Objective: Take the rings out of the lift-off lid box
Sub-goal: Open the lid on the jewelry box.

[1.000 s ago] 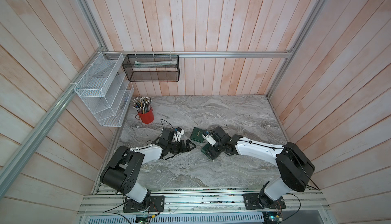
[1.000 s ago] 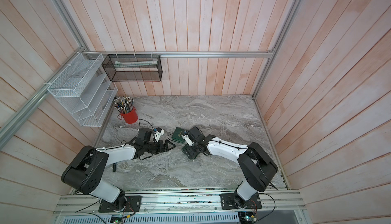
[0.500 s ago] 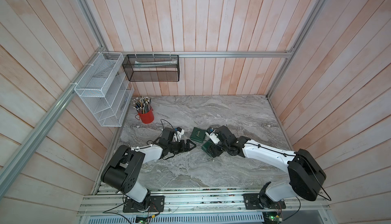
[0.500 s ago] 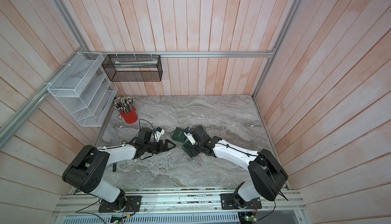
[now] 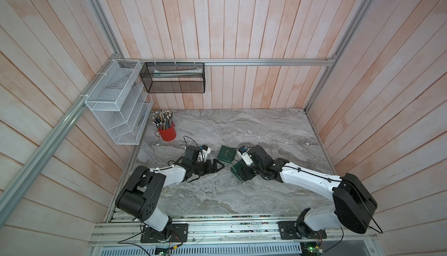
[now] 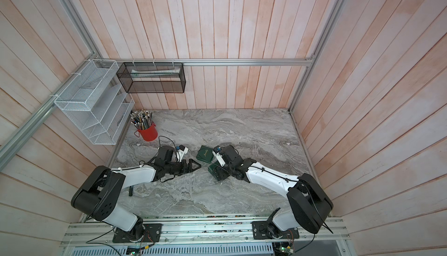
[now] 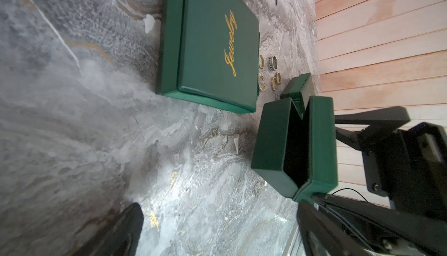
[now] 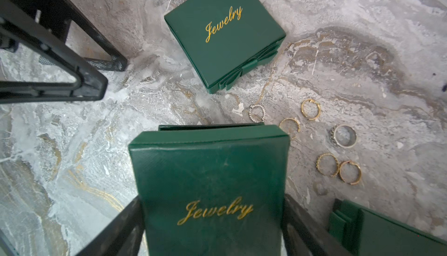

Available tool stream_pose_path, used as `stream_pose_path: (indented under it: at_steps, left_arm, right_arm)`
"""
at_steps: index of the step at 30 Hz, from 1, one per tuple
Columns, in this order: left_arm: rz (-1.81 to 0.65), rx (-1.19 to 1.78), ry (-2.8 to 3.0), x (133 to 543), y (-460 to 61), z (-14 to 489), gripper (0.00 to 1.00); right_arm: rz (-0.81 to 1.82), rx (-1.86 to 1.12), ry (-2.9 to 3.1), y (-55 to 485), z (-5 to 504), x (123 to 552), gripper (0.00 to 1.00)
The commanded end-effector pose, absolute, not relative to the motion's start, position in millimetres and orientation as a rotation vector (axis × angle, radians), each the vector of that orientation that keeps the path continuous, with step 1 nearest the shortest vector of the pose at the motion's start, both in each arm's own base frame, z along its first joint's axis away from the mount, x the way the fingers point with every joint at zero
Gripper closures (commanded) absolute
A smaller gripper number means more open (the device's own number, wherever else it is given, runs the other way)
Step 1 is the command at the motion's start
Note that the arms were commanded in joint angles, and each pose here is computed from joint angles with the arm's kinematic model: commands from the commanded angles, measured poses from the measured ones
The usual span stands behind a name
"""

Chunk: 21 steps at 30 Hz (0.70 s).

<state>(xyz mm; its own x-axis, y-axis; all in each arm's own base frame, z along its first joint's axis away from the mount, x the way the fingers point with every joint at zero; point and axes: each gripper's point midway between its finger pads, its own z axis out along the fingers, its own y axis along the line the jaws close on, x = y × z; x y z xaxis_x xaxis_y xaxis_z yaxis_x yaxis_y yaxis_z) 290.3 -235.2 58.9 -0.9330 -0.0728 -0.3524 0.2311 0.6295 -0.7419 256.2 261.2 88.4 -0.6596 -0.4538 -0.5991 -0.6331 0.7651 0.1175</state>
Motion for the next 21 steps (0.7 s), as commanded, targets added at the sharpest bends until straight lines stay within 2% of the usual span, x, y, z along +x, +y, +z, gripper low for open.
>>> stream_pose_path:
  at_steps: [1,5,8,10,13,17,21]
  left_arm:
    - [-1.235,0.140,2.476,296.9,-238.7,63.5,0.00]
    - [-1.230,0.144,2.475,297.9,-239.2,64.7,0.00]
    - [-1.226,0.143,2.486,297.9,-238.5,62.6,0.00]
    - [-1.236,0.147,2.476,298.2,-239.9,64.9,0.00]
    - [-1.260,0.156,2.452,299.9,-243.1,70.1,0.00]
    - [-1.291,0.177,2.434,299.3,-250.8,76.0,0.00]
    - [-1.317,0.211,2.429,296.6,-261.5,77.5,0.00]
  right_arm:
    - [0.426,-0.772,2.362,265.2,102.2,259.1,0.21]
    - [0.511,-0.725,2.309,266.8,110.3,258.3,0.21]
    - [0.443,-0.709,2.338,261.0,114.1,262.1,0.21]
    - [0.545,-0.700,2.285,270.1,124.6,258.5,0.21]
    - [0.576,-0.698,2.304,268.2,107.7,250.3,0.22]
    - [0.651,-0.704,2.270,277.7,122.9,248.6,0.21]
    - [0.618,-0.668,2.293,271.7,109.6,250.1,0.22]
